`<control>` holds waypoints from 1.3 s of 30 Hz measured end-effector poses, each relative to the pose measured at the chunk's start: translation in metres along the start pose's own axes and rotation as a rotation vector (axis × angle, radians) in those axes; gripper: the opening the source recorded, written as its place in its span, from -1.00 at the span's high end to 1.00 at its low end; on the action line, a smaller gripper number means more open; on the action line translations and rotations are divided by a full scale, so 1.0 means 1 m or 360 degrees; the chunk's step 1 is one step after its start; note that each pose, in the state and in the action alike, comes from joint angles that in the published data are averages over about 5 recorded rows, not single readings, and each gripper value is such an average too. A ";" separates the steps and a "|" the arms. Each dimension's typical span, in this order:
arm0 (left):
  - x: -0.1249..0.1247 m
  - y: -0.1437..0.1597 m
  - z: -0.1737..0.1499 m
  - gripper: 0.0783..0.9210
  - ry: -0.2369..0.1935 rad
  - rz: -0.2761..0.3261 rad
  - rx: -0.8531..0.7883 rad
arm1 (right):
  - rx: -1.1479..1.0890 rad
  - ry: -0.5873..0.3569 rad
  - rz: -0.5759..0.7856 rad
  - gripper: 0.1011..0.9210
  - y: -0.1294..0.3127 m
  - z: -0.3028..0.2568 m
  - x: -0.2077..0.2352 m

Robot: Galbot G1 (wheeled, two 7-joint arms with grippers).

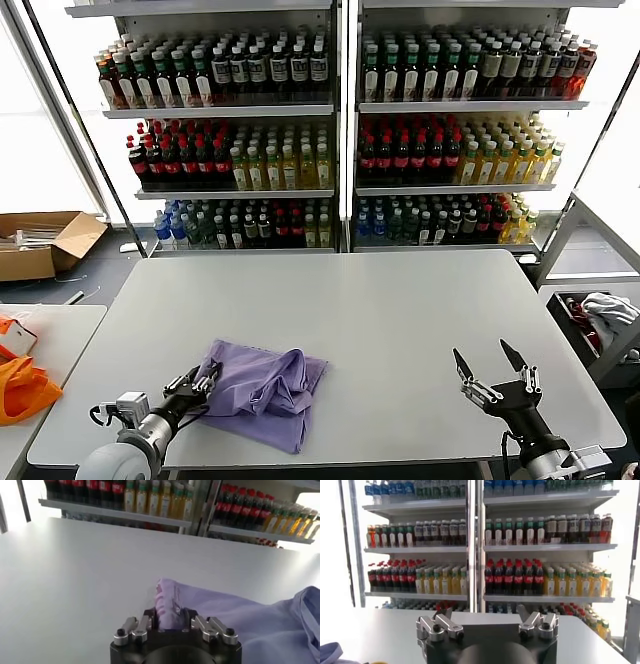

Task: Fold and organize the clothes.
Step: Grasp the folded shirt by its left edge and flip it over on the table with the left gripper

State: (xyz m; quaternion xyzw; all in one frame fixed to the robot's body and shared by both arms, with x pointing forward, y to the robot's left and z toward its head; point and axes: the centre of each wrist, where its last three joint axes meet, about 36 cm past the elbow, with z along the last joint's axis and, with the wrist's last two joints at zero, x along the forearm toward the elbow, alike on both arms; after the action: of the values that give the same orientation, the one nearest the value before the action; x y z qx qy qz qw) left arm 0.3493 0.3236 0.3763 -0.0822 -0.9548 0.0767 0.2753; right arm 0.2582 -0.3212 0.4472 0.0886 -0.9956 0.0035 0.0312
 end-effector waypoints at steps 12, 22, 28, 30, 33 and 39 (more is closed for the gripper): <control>0.009 -0.005 0.001 0.90 -0.0035 0.0005 0.0106 | -0.0003 -0.0010 0.0006 -0.76 -0.002 -0.002 0.000; 0.031 0.042 -0.025 0.90 -0.0126 -0.0167 0.0134 | -0.0005 -0.0018 0.0019 -0.76 -0.008 -0.002 0.002; 0.055 0.096 -0.065 0.90 -0.0235 -0.0373 0.0090 | -0.0015 -0.0022 0.0012 -0.76 -0.007 -0.001 0.000; 0.065 0.114 -0.080 0.90 -0.0273 -0.0444 0.0067 | -0.0018 -0.0022 0.0010 -0.76 -0.006 0.000 0.000; 0.079 0.134 -0.103 0.90 -0.0324 -0.0534 0.0022 | -0.0023 -0.0021 0.0007 -0.76 -0.005 0.001 0.000; 0.096 0.138 -0.127 0.90 -0.0352 -0.0604 -0.0056 | -0.0033 -0.0024 0.0006 -0.76 -0.004 0.002 0.000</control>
State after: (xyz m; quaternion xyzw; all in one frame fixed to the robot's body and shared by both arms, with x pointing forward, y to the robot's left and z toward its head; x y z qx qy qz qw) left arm 0.3527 0.4900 0.5053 0.1032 -0.9787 0.0153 0.1769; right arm 0.2584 -0.3247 0.4453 0.0865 -0.9959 -0.0075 0.0247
